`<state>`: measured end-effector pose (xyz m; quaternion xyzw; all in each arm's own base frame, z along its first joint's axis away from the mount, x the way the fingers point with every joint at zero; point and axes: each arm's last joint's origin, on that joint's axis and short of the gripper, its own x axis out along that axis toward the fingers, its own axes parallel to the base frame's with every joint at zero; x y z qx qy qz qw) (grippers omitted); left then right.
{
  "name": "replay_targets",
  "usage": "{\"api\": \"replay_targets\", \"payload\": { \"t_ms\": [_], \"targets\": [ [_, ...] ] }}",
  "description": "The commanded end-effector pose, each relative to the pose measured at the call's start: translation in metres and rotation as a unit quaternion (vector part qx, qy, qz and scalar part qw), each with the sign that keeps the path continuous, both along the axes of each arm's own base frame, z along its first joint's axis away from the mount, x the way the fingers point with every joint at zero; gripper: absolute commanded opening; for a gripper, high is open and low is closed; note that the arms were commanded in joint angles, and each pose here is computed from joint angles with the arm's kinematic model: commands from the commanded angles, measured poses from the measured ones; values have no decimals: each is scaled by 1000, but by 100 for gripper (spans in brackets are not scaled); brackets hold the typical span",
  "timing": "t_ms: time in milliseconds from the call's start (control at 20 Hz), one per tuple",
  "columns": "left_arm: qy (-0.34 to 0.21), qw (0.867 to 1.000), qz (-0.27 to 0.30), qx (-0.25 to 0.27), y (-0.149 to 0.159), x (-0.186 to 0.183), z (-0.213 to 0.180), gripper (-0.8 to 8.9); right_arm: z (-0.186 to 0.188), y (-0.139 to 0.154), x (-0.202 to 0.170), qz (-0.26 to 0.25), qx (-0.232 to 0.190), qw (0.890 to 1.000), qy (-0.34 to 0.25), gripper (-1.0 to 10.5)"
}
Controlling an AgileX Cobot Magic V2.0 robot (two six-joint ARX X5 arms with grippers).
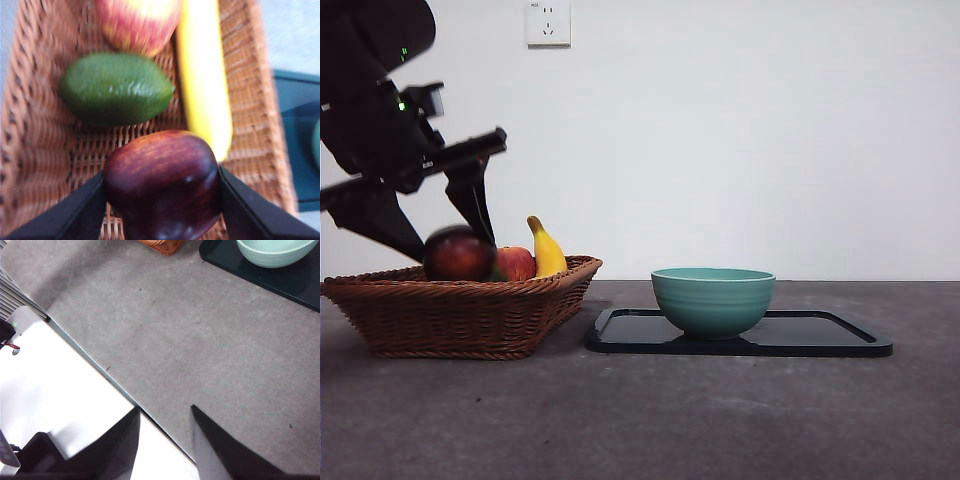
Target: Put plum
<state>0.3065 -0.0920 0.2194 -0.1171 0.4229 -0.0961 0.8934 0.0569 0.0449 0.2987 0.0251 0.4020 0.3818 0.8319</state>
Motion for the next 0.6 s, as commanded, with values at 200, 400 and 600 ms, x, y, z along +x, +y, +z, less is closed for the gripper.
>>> {"api": "replay_targets", "payload": {
  "t_ms": [200, 400, 600],
  "targets": [
    [30, 1000, 6, -1, -4, 14, -26, 186, 3, 0, 0, -5, 9, 1000, 3, 160],
    [41, 999, 3, -1, -6, 15, -33, 263, 3, 0, 0, -6, 9, 1000, 4, 160],
    [56, 998, -19, -24, -7, 13, -33, 412, 3, 0, 0, -6, 9, 1000, 4, 160]
  ]
}}
